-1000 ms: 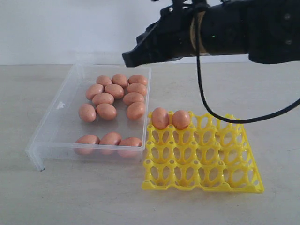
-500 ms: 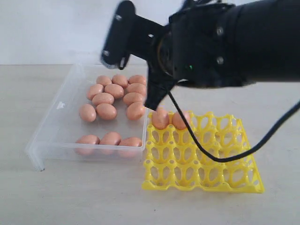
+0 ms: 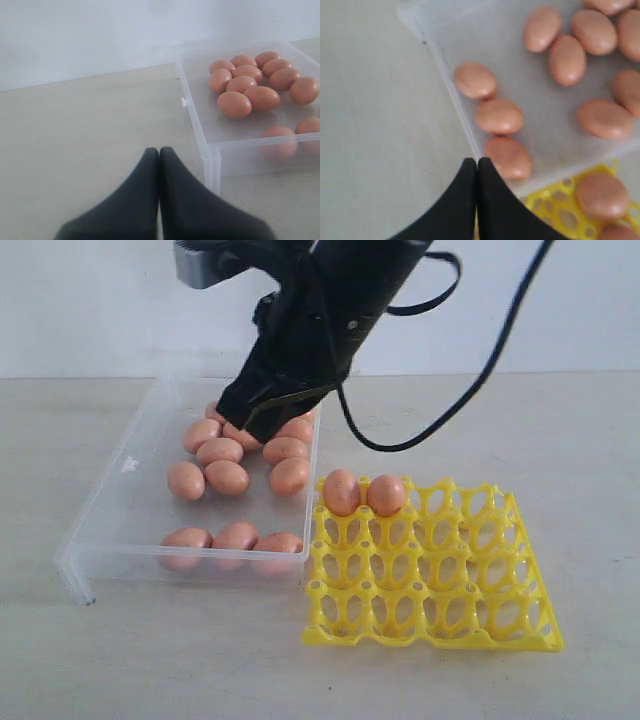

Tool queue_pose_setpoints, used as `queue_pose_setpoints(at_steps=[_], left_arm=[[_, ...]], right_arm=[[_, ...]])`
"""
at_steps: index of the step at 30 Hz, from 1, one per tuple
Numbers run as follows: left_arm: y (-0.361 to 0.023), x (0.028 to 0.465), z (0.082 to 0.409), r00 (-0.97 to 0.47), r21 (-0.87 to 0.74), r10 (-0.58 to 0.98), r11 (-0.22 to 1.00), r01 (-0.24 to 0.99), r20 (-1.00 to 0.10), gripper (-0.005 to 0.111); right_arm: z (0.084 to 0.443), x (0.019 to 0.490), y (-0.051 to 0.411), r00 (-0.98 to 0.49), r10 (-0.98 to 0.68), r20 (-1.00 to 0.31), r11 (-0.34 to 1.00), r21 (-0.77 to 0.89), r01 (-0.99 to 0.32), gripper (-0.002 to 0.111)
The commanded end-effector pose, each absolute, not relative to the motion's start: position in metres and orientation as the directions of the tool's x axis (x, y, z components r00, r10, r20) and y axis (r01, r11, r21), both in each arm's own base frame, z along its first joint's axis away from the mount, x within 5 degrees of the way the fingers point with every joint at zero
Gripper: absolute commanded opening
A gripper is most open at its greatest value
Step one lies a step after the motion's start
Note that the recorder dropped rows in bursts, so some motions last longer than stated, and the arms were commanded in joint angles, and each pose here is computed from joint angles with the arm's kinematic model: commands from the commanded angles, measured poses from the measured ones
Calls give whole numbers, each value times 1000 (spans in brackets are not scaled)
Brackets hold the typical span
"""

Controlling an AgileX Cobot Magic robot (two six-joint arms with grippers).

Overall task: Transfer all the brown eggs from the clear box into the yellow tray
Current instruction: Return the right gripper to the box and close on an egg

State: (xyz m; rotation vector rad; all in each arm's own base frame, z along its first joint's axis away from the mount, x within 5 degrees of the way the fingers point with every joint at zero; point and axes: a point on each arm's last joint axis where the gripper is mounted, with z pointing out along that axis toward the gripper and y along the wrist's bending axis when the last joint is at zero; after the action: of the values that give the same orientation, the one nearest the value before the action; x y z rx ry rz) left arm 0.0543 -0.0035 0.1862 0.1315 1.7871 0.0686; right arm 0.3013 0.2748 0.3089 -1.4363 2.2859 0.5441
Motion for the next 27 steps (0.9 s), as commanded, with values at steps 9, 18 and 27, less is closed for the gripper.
queue_pose_setpoints(at_steps=[9,18,27], left_arm=[[-4,54,186,-210,102,112,993,58,-971,-4],[-4,54,186,-210,102,112,993,58,-971,-4],[-4,54,186,-210,102,112,993,58,-971,-4]], right_arm=[[238,356,317,-289,-733,-615,380,-19,-925,50],[190,384,327,-283,-697,-659,463,-113,-879,57],[159,389,345,-151,-727,-669,431,-274,-860,57]])
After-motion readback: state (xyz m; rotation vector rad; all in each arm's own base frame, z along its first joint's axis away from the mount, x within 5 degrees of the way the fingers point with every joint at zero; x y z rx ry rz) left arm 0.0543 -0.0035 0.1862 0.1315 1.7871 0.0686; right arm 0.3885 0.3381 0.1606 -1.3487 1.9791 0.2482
